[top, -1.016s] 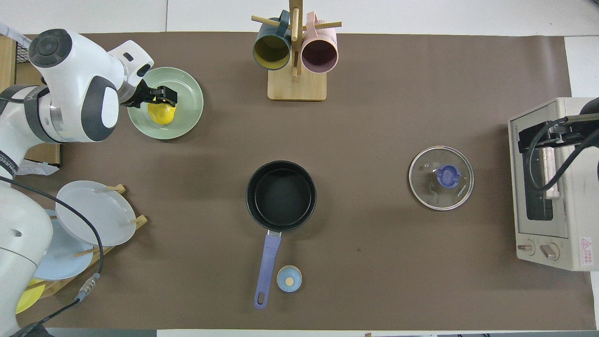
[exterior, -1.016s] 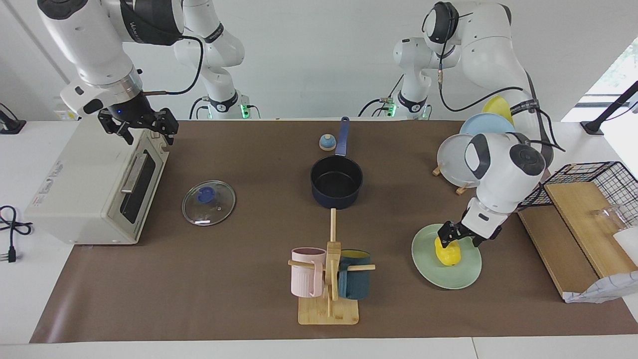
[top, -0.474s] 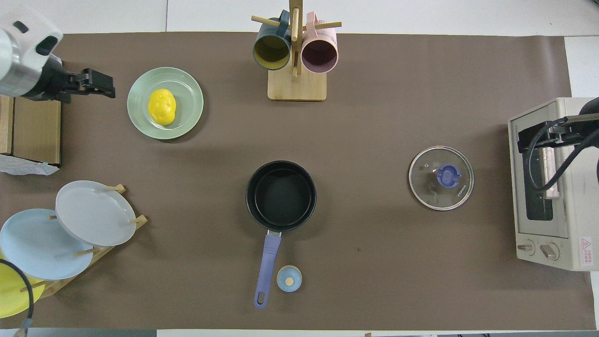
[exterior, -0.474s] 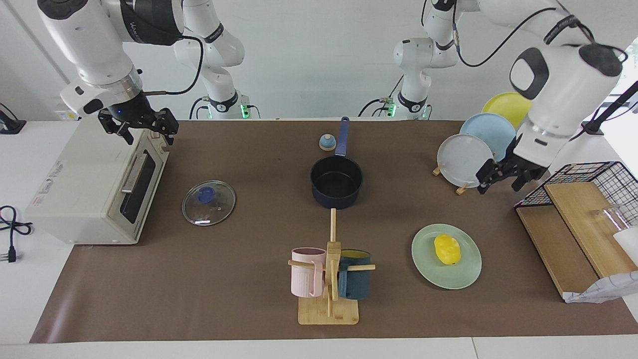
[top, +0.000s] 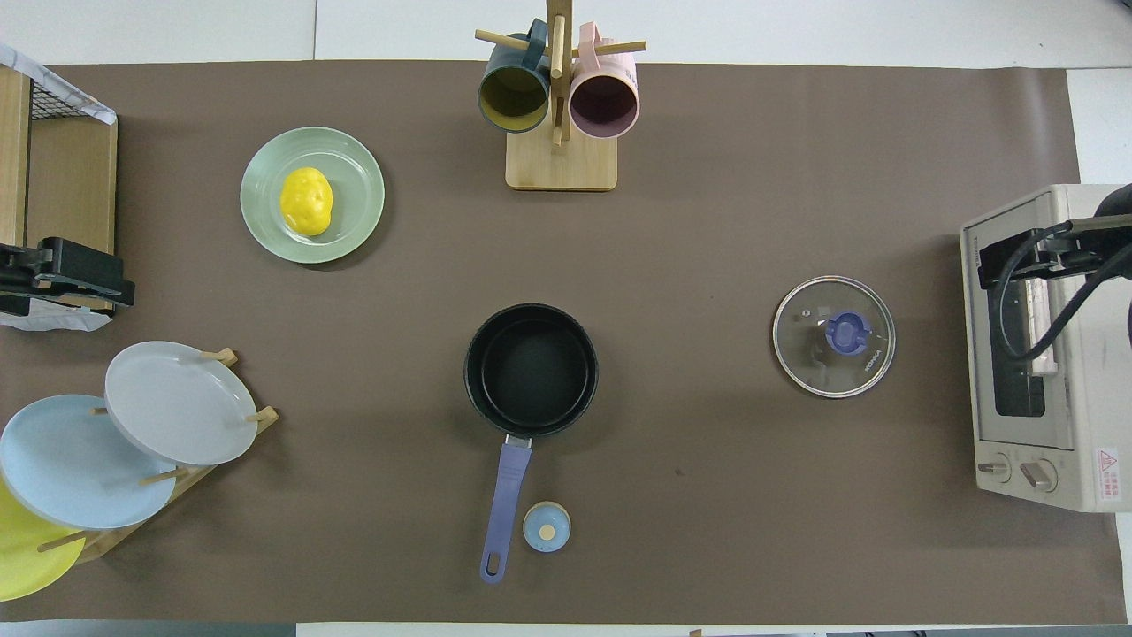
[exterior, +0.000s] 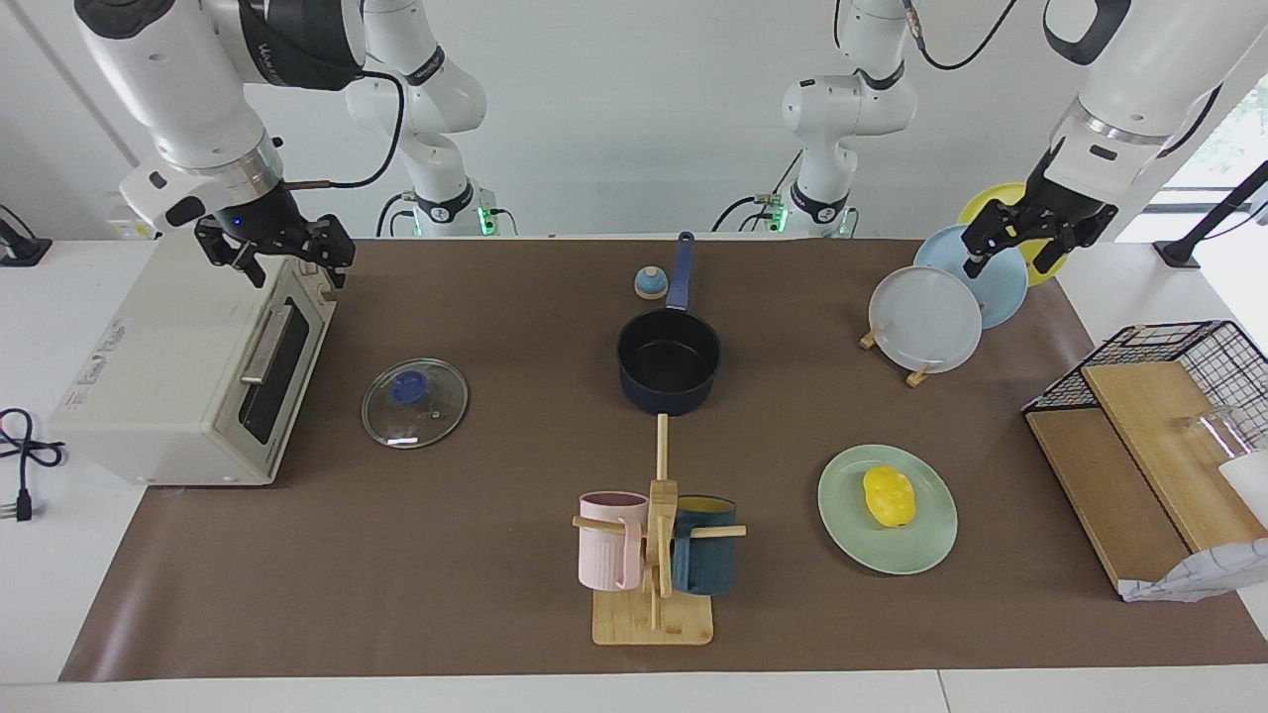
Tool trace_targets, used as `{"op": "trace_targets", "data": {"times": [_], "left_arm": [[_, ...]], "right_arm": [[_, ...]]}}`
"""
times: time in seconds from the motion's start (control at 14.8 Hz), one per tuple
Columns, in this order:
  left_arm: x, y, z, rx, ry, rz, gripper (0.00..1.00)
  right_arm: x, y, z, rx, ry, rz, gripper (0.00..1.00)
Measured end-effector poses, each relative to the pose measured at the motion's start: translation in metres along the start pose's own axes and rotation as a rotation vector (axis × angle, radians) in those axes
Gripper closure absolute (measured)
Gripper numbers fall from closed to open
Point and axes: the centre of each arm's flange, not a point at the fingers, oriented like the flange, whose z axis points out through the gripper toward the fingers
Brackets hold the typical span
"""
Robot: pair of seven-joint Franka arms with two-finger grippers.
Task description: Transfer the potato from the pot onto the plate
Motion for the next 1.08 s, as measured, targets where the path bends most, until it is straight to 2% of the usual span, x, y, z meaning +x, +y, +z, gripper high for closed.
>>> {"op": "trace_targets", "data": {"times": [0.14,0.34,0.47,0.81,1.08], "left_arm": [[0.0,0.006,0.005,0.001,0.002,0.01,0.0],[0.005,0.008,-0.006,-0.003,0.069,0.013,0.0],[0.005,0.008,-0.013,-0.003,0.085,0.013,0.0],[0.005,0.007,0.0,0.0,0.055,0.013,0.0],[0.005,0.006,-0.001,0.0,0.056,0.011,0.0]], "right_arm": [[0.0,0.0,0.0,0.0,0.0,0.0,0.0],[0.0,0.0,0.0,0.0,0.0,0.0,0.0],[0.0,0.0,0.0,0.0,0.0,0.0,0.0],[0.0,0.0,0.0,0.0,0.0,0.0,0.0],[0.0,0.0,0.0,0.0,0.0,0.0,0.0]]}}
